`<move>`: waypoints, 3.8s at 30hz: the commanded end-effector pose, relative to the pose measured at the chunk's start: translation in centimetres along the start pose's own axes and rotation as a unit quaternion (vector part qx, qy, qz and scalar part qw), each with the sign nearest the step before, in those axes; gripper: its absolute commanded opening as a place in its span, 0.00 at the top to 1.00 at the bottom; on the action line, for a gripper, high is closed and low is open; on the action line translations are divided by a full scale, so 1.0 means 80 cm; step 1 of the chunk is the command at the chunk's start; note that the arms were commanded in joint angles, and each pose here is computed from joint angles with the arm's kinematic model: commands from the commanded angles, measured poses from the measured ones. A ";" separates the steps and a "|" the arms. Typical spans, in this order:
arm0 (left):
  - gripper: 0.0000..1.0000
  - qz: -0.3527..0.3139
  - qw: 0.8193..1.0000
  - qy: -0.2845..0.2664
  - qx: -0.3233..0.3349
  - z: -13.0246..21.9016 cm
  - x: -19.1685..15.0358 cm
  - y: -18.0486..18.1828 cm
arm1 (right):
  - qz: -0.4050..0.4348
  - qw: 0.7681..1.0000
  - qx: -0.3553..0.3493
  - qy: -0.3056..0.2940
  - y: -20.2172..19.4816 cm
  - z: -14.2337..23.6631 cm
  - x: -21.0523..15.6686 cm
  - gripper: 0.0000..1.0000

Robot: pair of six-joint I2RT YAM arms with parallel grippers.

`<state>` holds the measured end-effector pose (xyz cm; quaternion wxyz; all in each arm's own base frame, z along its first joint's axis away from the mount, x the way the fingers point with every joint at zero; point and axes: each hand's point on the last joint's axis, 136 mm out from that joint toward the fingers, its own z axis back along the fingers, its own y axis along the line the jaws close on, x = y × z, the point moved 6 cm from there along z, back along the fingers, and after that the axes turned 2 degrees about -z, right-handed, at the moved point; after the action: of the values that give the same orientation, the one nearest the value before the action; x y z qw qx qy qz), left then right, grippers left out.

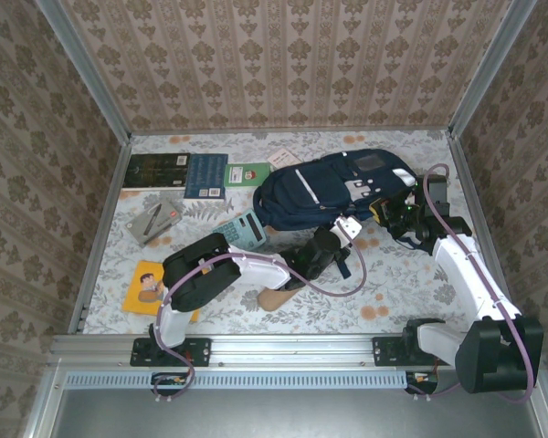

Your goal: Pack the student bag

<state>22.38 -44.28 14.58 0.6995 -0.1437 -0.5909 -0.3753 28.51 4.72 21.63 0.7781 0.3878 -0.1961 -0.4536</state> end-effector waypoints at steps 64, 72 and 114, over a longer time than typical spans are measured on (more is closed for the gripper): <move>1.00 0.219 0.942 0.203 0.155 0.146 -0.111 0.217 | 0.046 0.998 -0.044 -0.021 -0.046 0.012 0.023 1.00; 1.00 0.159 0.970 0.173 0.056 0.148 -0.084 0.175 | 0.112 0.990 -0.075 -0.049 -0.044 0.009 0.040 1.00; 1.00 0.149 0.926 0.277 -0.207 0.094 -0.078 -0.001 | 0.034 0.995 -0.087 0.046 -0.109 -0.067 -0.086 0.45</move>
<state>17.58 -36.69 10.95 0.8373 -0.2588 -0.2771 -0.3938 22.07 9.70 10.83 0.8547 0.2996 -0.1240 -0.4053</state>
